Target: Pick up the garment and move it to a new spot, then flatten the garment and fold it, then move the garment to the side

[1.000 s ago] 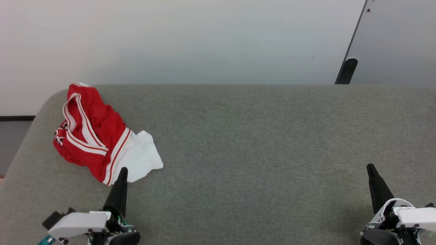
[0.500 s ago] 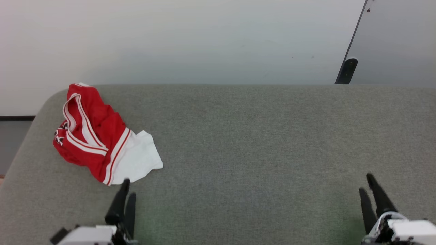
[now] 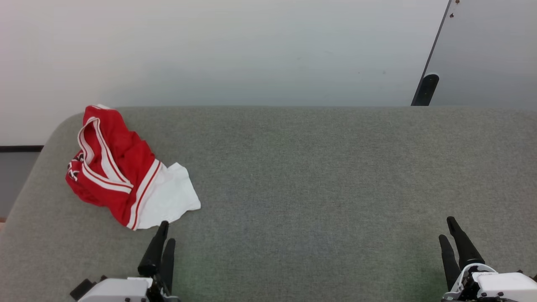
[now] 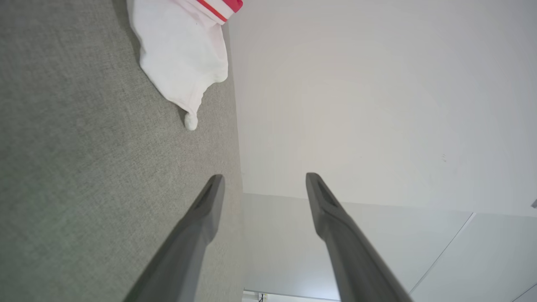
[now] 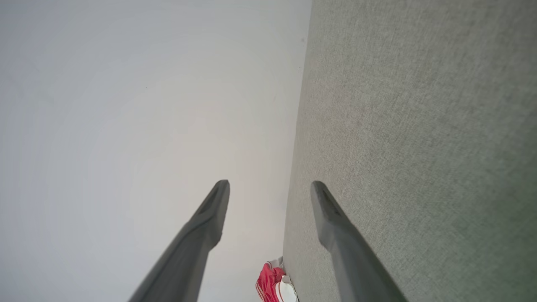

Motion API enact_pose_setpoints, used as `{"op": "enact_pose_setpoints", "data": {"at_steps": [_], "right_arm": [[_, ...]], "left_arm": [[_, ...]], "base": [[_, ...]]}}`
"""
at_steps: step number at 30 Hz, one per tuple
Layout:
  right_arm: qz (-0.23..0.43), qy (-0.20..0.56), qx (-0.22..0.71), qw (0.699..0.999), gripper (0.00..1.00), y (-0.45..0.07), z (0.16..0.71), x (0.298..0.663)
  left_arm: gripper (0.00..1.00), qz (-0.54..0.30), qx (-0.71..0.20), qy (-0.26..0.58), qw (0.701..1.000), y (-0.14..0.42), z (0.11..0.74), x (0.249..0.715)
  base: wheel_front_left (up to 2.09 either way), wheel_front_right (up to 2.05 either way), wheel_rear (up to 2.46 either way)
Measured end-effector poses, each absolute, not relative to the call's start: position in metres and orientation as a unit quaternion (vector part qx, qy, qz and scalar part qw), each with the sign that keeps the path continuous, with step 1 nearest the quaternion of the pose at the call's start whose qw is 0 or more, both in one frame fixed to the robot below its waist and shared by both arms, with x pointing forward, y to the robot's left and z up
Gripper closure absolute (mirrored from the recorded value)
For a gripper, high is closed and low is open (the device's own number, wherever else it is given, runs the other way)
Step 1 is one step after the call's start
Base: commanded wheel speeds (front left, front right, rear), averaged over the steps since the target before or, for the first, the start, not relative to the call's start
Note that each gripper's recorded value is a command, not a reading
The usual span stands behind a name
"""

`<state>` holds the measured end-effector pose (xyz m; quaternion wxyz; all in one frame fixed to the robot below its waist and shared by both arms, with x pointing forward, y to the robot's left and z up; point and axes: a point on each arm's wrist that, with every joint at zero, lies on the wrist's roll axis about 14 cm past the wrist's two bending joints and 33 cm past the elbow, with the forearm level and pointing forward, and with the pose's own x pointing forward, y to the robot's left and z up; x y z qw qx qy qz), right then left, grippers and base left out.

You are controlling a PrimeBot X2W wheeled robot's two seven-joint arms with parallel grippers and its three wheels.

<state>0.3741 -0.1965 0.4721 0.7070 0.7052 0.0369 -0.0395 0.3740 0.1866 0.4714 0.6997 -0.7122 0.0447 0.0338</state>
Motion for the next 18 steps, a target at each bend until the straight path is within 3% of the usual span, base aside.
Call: {"op": "enact_pose_setpoints", "data": {"at_steps": [18], "right_arm": [[-0.016, 0.023, 0.666, 0.745, 0.0, -0.195, 0.493, 0.385]], "left_arm": [[0.0, 0.006, -0.684, 0.031, 0.729, 0.177, 0.493, 0.387]], "base": [[0.0, 0.0, 0.0]]}}
